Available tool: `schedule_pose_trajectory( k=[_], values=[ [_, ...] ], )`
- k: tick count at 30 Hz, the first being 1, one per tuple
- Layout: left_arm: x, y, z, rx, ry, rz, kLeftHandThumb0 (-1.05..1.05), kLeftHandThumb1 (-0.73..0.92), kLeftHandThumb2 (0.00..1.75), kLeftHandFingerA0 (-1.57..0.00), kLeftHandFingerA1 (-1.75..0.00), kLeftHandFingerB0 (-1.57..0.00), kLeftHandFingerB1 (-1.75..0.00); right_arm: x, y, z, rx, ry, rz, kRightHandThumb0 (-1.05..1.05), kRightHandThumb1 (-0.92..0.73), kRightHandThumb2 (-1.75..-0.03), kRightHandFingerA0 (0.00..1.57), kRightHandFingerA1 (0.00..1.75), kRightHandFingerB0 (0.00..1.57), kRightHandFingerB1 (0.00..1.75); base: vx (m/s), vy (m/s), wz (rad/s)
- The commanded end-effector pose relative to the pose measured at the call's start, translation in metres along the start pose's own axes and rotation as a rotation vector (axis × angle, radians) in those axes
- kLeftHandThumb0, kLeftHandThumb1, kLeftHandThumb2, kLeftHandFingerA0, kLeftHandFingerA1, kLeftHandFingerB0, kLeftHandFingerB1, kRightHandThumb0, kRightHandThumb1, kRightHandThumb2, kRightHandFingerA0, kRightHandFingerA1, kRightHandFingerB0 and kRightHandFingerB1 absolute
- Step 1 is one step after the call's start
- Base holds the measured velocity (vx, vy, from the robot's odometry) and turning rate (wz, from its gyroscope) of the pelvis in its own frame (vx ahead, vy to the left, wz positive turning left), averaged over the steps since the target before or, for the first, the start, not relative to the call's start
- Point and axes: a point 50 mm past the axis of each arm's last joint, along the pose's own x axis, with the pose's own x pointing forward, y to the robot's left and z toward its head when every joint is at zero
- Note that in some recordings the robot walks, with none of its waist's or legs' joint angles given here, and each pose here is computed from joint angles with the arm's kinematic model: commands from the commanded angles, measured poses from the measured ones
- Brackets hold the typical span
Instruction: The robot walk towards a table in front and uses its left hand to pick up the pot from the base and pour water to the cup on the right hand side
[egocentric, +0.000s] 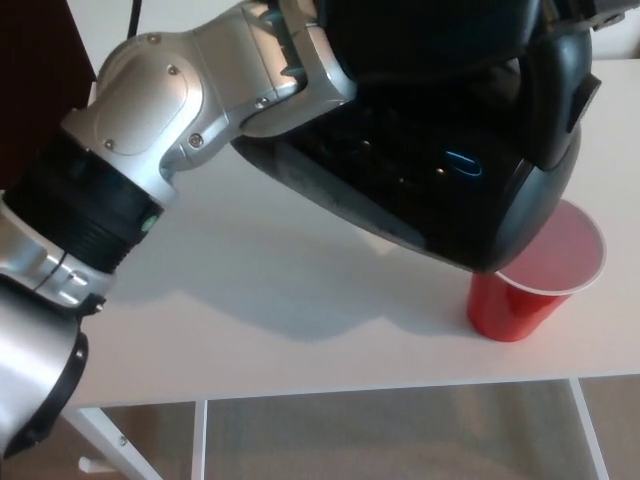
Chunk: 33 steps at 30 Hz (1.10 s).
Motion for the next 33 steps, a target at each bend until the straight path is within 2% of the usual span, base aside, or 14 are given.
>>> schedule_pose_trajectory(
  k=[1, 2, 11, 12, 14, 15, 17, 22, 23, 24, 25, 29, 30, 33],
  values=[
    [0.007, 0.008, -0.002, 0.03, -0.049, 0.055, -0.3, 0.42, 0.87, -1.28, -1.38, -0.82, -0.83, -0.001, -0.006, 0.0, 0.003, 0.004, -0.014, -0.61, -0.28, -0.68, 0.99, 0.77, 0.72, 0.7, 0.0, 0.0, 0.0],
    [0.008, 0.009, -0.003, 0.017, -0.006, 0.067, -0.45, 0.52, 0.67, -1.09, -1.6, -0.88, -0.65, -0.001, -0.006, 0.0, 0.001, 0.004, -0.013, -0.63, -0.29, -0.69, 0.97, 0.77, 0.72, 0.71, 0.0, 0.0, 0.0],
    [0.007, 0.012, -0.009, -0.15, 0.279, 0.13, -0.31, 0.56, 0.56, -1.06, -1.61, -0.88, -0.59, 0.0, -0.004, 0.003, -0.019, -0.006, -0.004, -0.65, -0.21, -0.83, 0.97, 0.82, 0.69, 0.75, 0.0, 0.0, 0.0],
    [0.004, 0.015, -0.022, -0.246, 0.482, 0.143, -0.06, 0.7, 0.62, -0.8, -1.75, -0.58, -1.59, 0.0, -0.004, 0.002, -0.014, -0.001, -0.011, -0.63, -0.28, -0.65, 1.02, 0.75, 0.74, 0.7, 0.0, 0.0, 0.0],
    [0.001, 0.016, -0.027, -0.3, 0.568, 0.143, -0.06, 0.7, 0.62, -0.8, -1.75, -0.58, -1.59, 0.0, -0.004, 0.002, -0.012, 0.002, -0.013, -0.63, -0.28, -0.65, 1.02, 0.75, 0.74, 0.7, 0.0, 0.0, 0.0],
    [-0.006, 0.017, -0.037, -0.341, 0.664, 0.147, -0.13, 0.83, 0.63, -0.8, -1.73, -0.64, -1.36, 0.0, -0.004, 0.002, -0.016, 0.0, -0.011, -0.64, -0.29, -0.66, 1.0, 0.76, 0.72, 0.68, 0.0, 0.0, 0.0],
    [-0.024, 0.018, -0.055, -0.431, 0.847, 0.167, -0.12, 0.78, 0.61, -0.8, -1.7, -0.67, -1.28, -0.001, -0.004, 0.001, -0.019, -0.002, -0.007, -0.61, -0.3, -0.64, 0.99, 0.76, 0.71, 0.68, 0.0, 0.0, 0.0],
    [-0.042, 0.016, -0.069, -0.542, 1.033, 0.22, -0.09, 0.79, 0.73, -0.86, -1.62, -0.72, -1.24, -0.001, -0.004, 0.0, -0.037, 0.003, -0.01, -0.64, -0.31, -0.63, 1.02, 0.75, 0.71, 0.67, 0.0, 0.0, 0.0],
    [-0.051, 0.015, -0.076, -0.603, 1.104, 0.257, -0.1, 0.79, 0.74, -1.16, -1.31, -0.79, -1.12, -0.001, -0.004, 0.0, -0.026, 0.001, -0.006, -0.64, -0.22, -0.84, 0.96, 0.82, 0.69, 0.75, 0.0, 0.0, 0.0],
    [-0.061, 0.013, -0.083, -0.677, 1.181, 0.301, -0.1, 0.79, 0.74, -1.16, -1.31, -0.79, -1.12, -0.002, -0.004, -0.001, -0.014, -0.002, -0.002, -0.64, -0.22, -0.84, 0.96, 0.82, 0.69, 0.75, 0.0, 0.0, 0.0],
    [-0.069, 0.012, -0.088, -0.733, 1.242, 0.339, -0.12, 0.81, 0.7, -1.13, -1.3, -0.78, -1.09, -0.002, -0.004, -0.001, -0.009, -0.002, -0.003, -0.66, -0.29, -0.66, 0.99, 0.75, 0.7, 0.7, 0.0, 0.0, 0.0],
    [-0.079, 0.01, -0.092, -0.803, 1.313, 0.382, -0.12, 0.81, 0.7, -1.13, -1.3, -0.78, -1.09, -0.002, -0.004, -0.001, -0.005, -0.002, -0.005, -0.66, -0.29, -0.66, 0.99, 0.75, 0.7, 0.7, 0.0, 0.0, 0.0],
    [-0.101, 0.005, -0.095, -0.901, 1.424, 0.458, -0.11, 0.76, 0.8, -1.02, -1.39, -0.77, -1.12, -0.002, -0.004, -0.001, -0.023, -0.001, -0.005, -0.67, -0.3, -0.67, 1.0, 0.75, 0.69, 0.7, 0.0, 0.0, 0.0],
    [-0.12, -0.001, -0.094, -0.998, 1.51, 0.526, -0.12, 0.74, 0.84, -1.08, -1.41, -0.74, -1.13, -0.002, -0.003, -0.002, -0.032, 0.002, -0.005, -0.66, -0.31, -0.69, 1.01, 0.75, 0.7, 0.7, 0.0, 0.0, 0.0]
  ],
)
